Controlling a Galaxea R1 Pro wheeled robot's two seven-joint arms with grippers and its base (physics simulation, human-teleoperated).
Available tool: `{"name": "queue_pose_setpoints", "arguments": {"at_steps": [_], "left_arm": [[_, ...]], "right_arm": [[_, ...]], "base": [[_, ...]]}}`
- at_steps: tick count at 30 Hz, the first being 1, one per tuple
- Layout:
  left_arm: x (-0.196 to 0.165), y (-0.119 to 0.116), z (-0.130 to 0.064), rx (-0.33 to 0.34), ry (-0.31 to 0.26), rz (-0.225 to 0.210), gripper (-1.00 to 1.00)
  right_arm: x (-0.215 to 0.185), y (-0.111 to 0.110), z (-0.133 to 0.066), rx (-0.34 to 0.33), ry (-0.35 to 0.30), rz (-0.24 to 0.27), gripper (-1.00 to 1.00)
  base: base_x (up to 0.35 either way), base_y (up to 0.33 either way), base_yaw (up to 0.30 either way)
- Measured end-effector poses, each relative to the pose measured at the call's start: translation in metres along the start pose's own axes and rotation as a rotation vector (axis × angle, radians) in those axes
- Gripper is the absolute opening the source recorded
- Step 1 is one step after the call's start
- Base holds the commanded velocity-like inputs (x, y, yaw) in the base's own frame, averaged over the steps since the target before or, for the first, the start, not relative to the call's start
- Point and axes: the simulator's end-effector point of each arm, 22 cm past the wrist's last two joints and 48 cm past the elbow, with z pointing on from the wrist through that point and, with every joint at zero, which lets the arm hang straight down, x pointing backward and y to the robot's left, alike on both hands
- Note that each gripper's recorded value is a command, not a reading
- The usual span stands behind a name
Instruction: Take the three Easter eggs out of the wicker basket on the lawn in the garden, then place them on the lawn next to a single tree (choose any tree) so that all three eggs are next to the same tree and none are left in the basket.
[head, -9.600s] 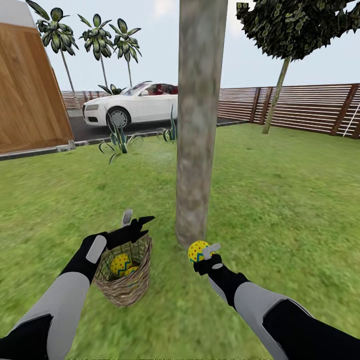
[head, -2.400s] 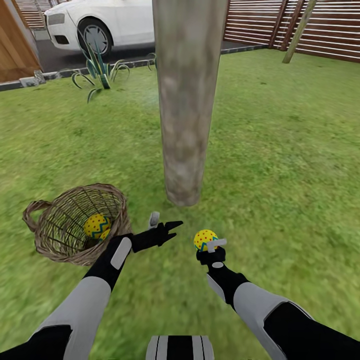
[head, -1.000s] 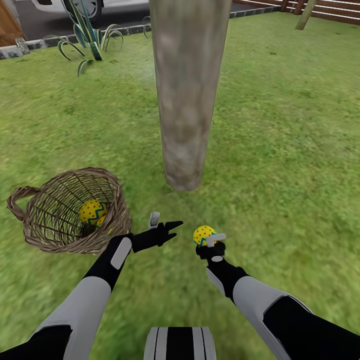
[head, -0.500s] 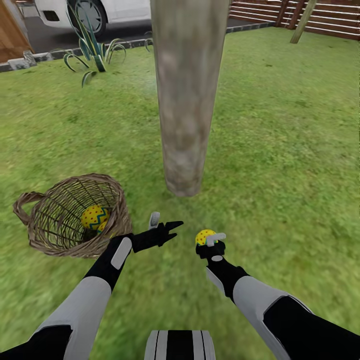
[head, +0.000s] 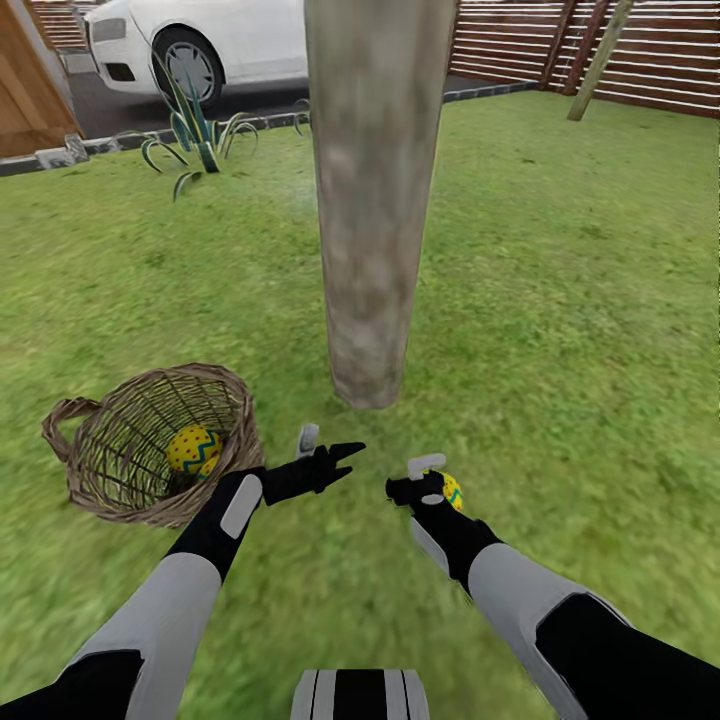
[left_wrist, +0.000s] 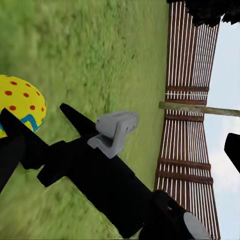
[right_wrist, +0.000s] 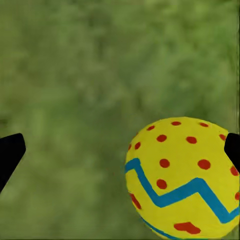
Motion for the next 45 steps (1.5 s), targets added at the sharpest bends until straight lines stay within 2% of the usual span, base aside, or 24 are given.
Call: {"name": "queue_pose_setpoints", "arguments": {"at_steps": [5, 8, 13, 20, 27, 30, 32, 36, 37, 40, 42, 45], "left_arm": [[-0.004, -0.012, -0.003, 0.008, -0.007, 0.018, 1.0], [-0.007, -0.021, -0.005, 0.016, -0.013, 0.033, 1.0], [-0.013, -0.039, -0.008, 0.032, -0.024, 0.063, 1.0], [-0.017, -0.06, -0.013, 0.051, -0.034, 0.09, 1.0], [-0.024, -0.087, -0.018, 0.08, -0.051, 0.137, 1.0], [-0.029, -0.107, -0.022, 0.115, -0.061, 0.17, 1.0], [-0.031, -0.128, -0.028, 0.169, -0.068, 0.198, 1.0], [-0.03, -0.152, -0.035, 0.238, -0.068, 0.224, 1.0], [-0.029, -0.162, -0.038, 0.273, -0.067, 0.231, 1.0], [-0.028, -0.177, -0.044, 0.315, -0.066, 0.248, 1.0], [-0.028, -0.185, -0.047, 0.328, -0.068, 0.258, 1.0], [-0.028, -0.195, -0.05, 0.34, -0.071, 0.273, 1.0]], "right_arm": [[-0.033, 0.0, -0.01, -0.014, 0.0, -0.007, 1.0], [-0.033, 0.0, -0.016, -0.015, 0.044, -0.021, 1.0], [-0.05, 0.003, -0.029, -0.026, 0.069, -0.042, 1.0], [-0.067, 0.0, -0.04, -0.02, 0.044, -0.045, 1.0], [-0.083, -0.001, -0.052, -0.016, 0.016, -0.045, 1.0], [-0.09, -0.002, -0.057, -0.014, 0.006, -0.047, 1.0], [-0.093, -0.003, -0.061, -0.012, 0.006, -0.049, 1.0], [-0.098, -0.004, -0.068, -0.009, 0.009, -0.054, 1.0], [-0.097, -0.003, -0.069, -0.015, 0.02, -0.058, 1.0], [-0.098, 0.006, -0.075, -0.065, 0.032, -0.064, 1.0], [-0.1, 0.011, -0.079, -0.098, 0.032, -0.066, 1.0], [-0.104, 0.008, -0.083, -0.114, 0.027, -0.068, 1.0]], "base": [[-0.081, 0.0, 0.0], [-0.315, 0.0, 0.0], [-0.337, 0.0, 0.0], [-0.104, 0.0, 0.0], [0.0, 0.0, 0.0], [0.0, 0.0, 0.0], [0.0, 0.0, 0.0], [0.0, 0.0, 0.0], [0.0, 0.0, 0.0], [0.0, 0.0, 0.0], [0.0, 0.0, 0.0], [0.0, 0.0, 0.0]]}}
